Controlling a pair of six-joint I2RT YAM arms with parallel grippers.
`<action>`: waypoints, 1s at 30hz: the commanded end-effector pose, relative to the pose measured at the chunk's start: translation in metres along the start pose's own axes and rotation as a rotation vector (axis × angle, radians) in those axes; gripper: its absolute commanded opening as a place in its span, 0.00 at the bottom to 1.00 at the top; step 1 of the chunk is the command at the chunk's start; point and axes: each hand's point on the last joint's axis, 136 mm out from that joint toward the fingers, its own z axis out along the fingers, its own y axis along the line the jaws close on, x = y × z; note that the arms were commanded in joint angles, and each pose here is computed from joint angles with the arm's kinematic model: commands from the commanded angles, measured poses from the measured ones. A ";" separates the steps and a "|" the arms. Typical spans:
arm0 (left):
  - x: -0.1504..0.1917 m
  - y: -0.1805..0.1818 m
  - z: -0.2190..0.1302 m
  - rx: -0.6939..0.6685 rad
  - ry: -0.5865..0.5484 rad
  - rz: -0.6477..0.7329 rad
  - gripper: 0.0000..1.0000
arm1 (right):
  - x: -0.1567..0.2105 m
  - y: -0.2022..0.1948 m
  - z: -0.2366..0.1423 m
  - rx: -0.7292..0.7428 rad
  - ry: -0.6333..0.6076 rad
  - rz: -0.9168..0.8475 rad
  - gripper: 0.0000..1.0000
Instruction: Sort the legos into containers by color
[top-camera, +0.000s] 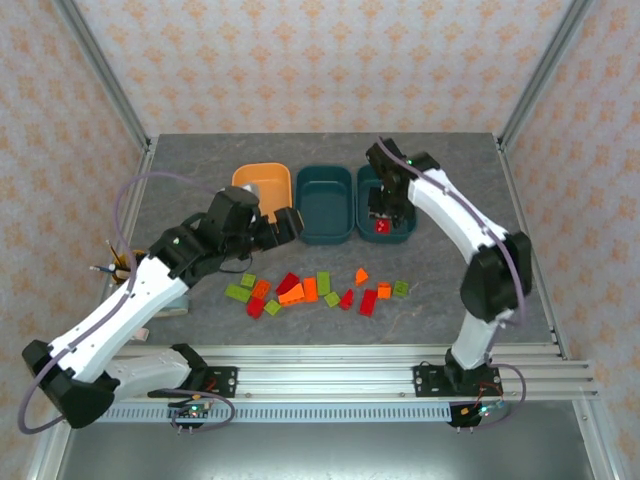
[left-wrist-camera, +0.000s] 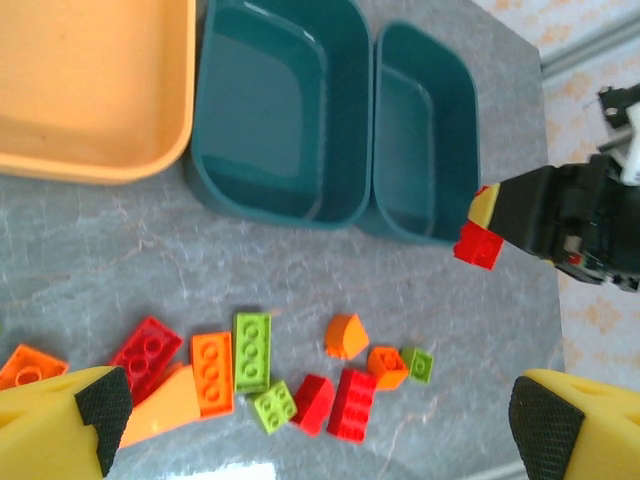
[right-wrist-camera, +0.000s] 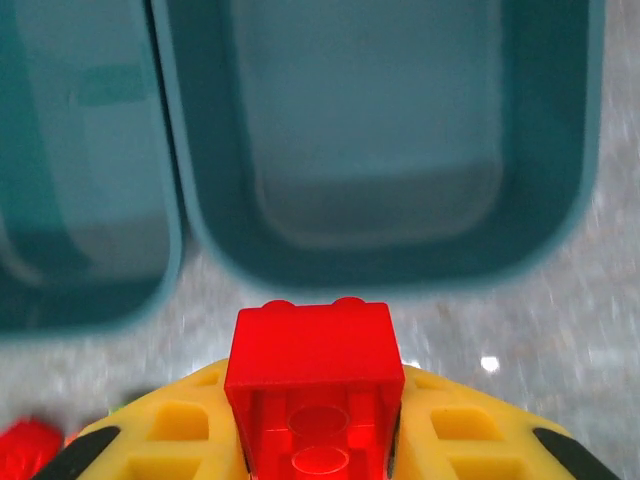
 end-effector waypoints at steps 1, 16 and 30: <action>-0.024 -0.008 0.013 -0.002 -0.022 -0.026 1.00 | -0.033 -0.008 0.036 0.041 0.037 0.009 0.31; -0.049 0.001 0.048 -0.122 -0.013 -0.051 1.00 | -0.089 -0.015 0.101 0.078 0.096 0.039 0.54; 0.005 0.107 -0.008 -0.444 -0.005 -0.146 0.98 | -0.031 0.065 -0.081 -0.198 -0.292 -0.192 0.59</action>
